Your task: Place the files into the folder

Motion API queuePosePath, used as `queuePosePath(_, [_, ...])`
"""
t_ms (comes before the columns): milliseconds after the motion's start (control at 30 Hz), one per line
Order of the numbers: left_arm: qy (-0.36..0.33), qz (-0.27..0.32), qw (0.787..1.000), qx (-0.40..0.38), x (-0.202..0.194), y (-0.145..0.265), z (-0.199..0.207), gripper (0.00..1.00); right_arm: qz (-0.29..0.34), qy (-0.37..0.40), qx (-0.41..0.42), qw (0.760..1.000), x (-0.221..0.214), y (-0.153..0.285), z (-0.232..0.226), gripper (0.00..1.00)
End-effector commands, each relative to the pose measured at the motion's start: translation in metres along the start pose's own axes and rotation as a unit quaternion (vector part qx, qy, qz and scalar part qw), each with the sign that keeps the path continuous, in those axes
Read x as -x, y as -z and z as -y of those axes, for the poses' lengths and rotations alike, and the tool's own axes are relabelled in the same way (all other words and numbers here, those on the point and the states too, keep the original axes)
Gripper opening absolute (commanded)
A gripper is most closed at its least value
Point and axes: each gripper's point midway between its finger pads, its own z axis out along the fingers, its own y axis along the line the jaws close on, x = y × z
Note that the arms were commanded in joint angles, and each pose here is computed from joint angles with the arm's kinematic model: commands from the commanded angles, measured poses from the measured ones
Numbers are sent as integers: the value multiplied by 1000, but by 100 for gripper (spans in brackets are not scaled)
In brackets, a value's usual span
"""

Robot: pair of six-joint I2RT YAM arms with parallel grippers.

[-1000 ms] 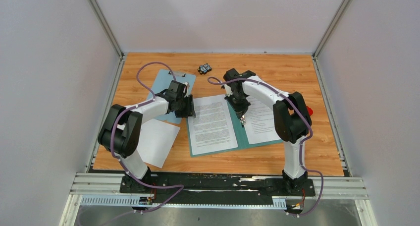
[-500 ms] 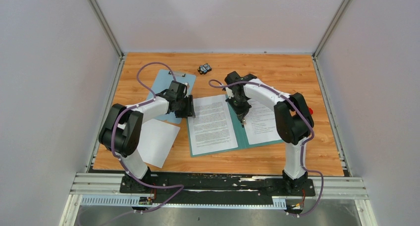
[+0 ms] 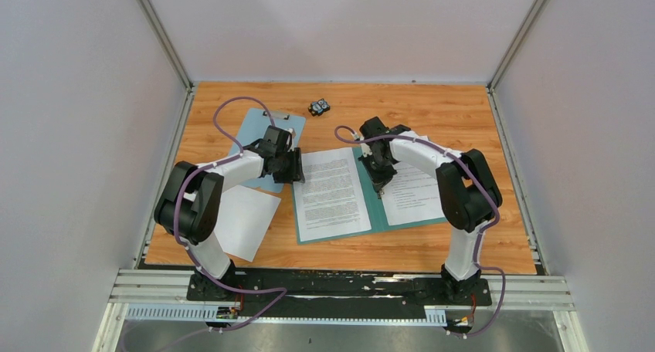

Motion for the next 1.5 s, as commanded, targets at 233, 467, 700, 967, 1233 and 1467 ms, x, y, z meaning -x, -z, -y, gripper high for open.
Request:
queuePosePath(233, [-4,-2,1000,12,-4,-5,-6,52,-9,-33,-17,999,-19,-27,10,4])
queuePosePath(467, [-4,-2,1000,11,-4,-5,-5,52,4,-53,-4,999,-23,-33,5,3])
queuePosePath(700, [-4,-4,1000,10,-6,-6,-5,52,52,-78,25,995,-12,-24,1,9])
queuePosePath(967, [-3,-2,1000,10,-7,-5,-5,52,62,-85,42,994,-16,-29,-2,6])
queuePosePath(1233, [-3,-3,1000,11,-8,-6,-4,51,83,-106,39,990,-18,-27,3,0])
queuePosePath(1467, [-5,-5,1000,11,-9,-6,-3,51,116,-160,50,979,-28,-35,10,0])
